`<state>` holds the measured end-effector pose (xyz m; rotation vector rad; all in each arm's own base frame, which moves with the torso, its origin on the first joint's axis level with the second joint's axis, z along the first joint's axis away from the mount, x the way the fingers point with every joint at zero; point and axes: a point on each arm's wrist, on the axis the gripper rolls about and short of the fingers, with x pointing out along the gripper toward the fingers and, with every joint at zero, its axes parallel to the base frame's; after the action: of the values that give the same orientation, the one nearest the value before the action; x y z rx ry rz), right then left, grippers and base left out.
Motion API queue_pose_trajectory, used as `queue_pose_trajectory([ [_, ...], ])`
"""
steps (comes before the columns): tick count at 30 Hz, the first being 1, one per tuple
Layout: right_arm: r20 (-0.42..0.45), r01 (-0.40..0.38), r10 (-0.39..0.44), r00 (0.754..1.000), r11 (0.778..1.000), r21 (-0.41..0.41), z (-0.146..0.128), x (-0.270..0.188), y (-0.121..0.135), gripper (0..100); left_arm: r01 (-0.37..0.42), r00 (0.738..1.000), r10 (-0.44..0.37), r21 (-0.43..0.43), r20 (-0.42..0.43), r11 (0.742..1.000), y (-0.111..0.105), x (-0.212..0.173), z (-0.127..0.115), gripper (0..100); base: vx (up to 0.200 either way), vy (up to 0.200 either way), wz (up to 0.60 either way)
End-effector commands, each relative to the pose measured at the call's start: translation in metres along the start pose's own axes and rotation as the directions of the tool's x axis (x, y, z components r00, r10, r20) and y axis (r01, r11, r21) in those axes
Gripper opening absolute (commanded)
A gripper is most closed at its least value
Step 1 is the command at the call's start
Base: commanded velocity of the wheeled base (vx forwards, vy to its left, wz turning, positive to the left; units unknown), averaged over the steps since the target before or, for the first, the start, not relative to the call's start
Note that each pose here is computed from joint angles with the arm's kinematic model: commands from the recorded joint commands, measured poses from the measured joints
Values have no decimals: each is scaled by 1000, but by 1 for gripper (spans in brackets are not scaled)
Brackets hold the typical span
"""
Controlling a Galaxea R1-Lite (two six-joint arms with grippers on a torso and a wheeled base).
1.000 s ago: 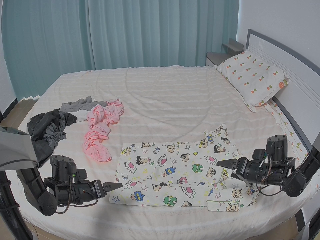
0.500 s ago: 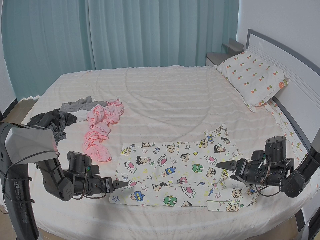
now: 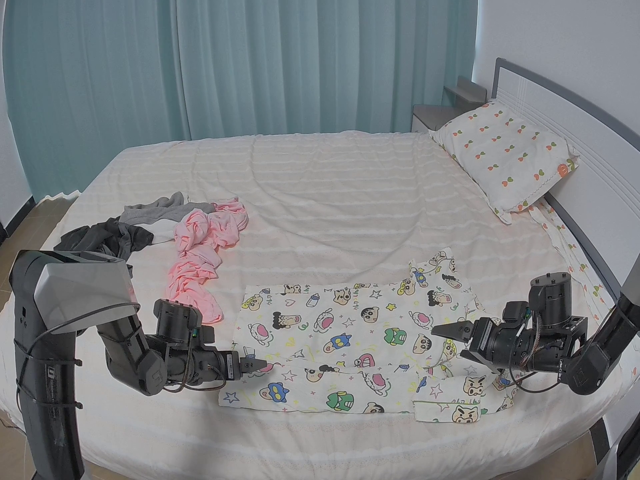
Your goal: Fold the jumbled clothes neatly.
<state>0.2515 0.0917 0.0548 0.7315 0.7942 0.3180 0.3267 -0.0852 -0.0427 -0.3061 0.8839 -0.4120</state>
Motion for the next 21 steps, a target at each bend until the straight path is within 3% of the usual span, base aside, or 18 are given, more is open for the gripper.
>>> queue_pose_trajectory([
  [1, -8, 3, -3, 1000, 1000, 1, -1, 1, -1, 100, 8, 1000, -8, 8, -1, 1000, -3, 6, 1, 100, 0, 0, 0],
  [2, -9, 2, -2, 1000, 1000, 0, -2, 1, 0, 100, 6, 1000, -6, 8, 0, 1000, -2, 7, 1, 0, 0, 0, 0],
  [7, -11, 2, -2, 1000, 1000, 1, -2, 2, -1, 100, -43, 999, 43, 0, 17, 999, 3, 8, 2, 0, 0, 0, 0],
  [21, -10, 3, -3, 1000, 1000, 1, -2, 2, -1, 100, -75, 997, 75, -28, 4, 997, 8, -14, -5, 0, 0, 0, 0],
])
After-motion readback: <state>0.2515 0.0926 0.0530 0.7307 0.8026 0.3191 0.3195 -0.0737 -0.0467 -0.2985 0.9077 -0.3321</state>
